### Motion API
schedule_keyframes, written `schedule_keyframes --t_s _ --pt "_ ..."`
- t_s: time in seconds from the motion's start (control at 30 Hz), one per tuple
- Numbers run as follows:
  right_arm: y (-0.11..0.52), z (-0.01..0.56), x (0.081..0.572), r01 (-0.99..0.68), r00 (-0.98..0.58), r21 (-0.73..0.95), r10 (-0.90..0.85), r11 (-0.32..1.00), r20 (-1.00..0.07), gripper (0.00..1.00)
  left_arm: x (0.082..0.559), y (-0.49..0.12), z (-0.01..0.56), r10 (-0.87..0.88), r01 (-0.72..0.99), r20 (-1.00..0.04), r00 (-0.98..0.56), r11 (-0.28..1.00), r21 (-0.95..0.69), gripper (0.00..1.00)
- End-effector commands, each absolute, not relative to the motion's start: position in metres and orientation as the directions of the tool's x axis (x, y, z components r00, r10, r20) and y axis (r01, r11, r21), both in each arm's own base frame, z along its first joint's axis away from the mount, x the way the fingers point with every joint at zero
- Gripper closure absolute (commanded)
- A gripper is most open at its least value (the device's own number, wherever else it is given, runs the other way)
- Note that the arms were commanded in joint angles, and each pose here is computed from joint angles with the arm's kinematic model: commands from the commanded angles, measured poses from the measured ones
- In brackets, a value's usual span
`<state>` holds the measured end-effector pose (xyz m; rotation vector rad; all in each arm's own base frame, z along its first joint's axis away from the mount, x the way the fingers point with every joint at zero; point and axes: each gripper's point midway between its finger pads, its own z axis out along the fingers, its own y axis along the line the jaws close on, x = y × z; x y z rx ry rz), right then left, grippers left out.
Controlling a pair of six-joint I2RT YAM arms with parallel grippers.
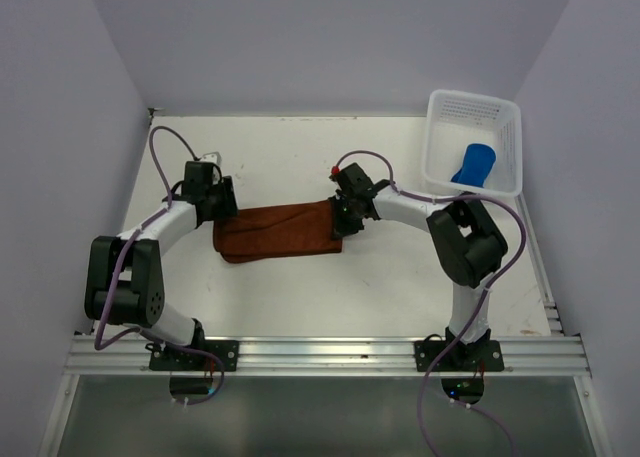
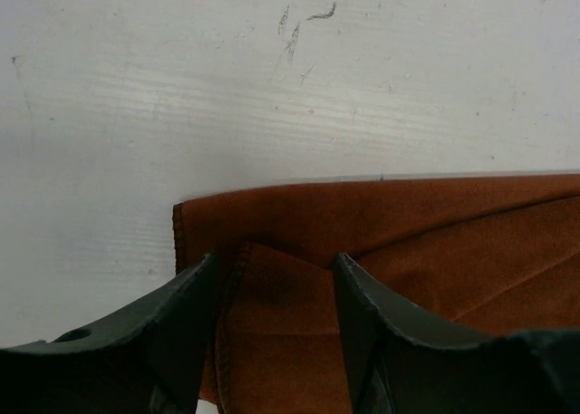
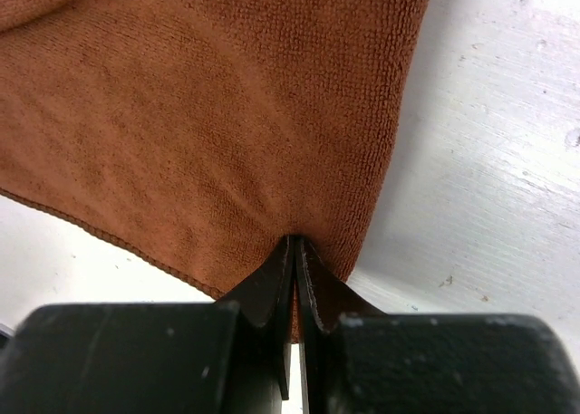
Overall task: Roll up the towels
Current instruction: Fold the towel
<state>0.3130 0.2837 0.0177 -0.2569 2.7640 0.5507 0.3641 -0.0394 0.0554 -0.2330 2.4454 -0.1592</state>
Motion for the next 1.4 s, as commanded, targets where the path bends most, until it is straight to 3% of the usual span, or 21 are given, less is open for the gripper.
schedule_keyframes --t_s 0.0,0.13,0.4,0.67,0.8,1.07,1.27,1.37 --pt "0.28 -0.006 0.307 -0.239 -0.943 0.322 -0.14 0.916 -0.303 0.94 0.37 -0.039 0.059 -0.21 -0.126 -0.629 -0.748 0.976 -0.175 0.43" --pt "0.28 -0.008 0.307 -0.24 -0.944 0.321 -0.143 0.916 -0.297 0.95 0.372 -0.04 0.062 -0.216 -0.126 -0.631 -0.745 0.975 -0.185 0.55" --pt "0.28 -0.009 0.307 -0.242 -0.944 0.316 -0.147 0.917 -0.297 0.96 0.36 -0.023 0.057 -0.209 -0.182 -0.613 -0.762 0.977 -0.108 0.57" --pt "0.279 -0.014 0.304 -0.241 -0.946 0.318 -0.149 0.917 -0.287 0.97 0.359 -0.029 0.049 -0.227 -0.183 -0.594 -0.772 0.974 -0.134 0.58" --pt "0.278 -0.015 0.304 -0.241 -0.946 0.312 -0.151 0.919 -0.286 0.98 0.363 -0.033 0.049 -0.238 -0.18 -0.596 -0.767 0.971 -0.156 0.69" --pt "0.275 -0.018 0.303 -0.237 -0.949 0.305 -0.152 0.922 -0.278 0.99 0.36 -0.028 0.041 -0.243 -0.198 -0.581 -0.777 0.97 -0.141 0.79" --pt "0.275 -0.02 0.302 -0.237 -0.949 0.306 -0.153 0.922 -0.274 0.99 0.361 -0.021 0.043 -0.238 -0.212 -0.59 -0.772 0.971 -0.114 0.99" --pt "0.275 -0.022 0.301 -0.237 -0.951 0.305 -0.156 0.922 -0.268 1.0 0.363 -0.018 0.043 -0.236 -0.22 -0.594 -0.769 0.97 -0.1 1.0"
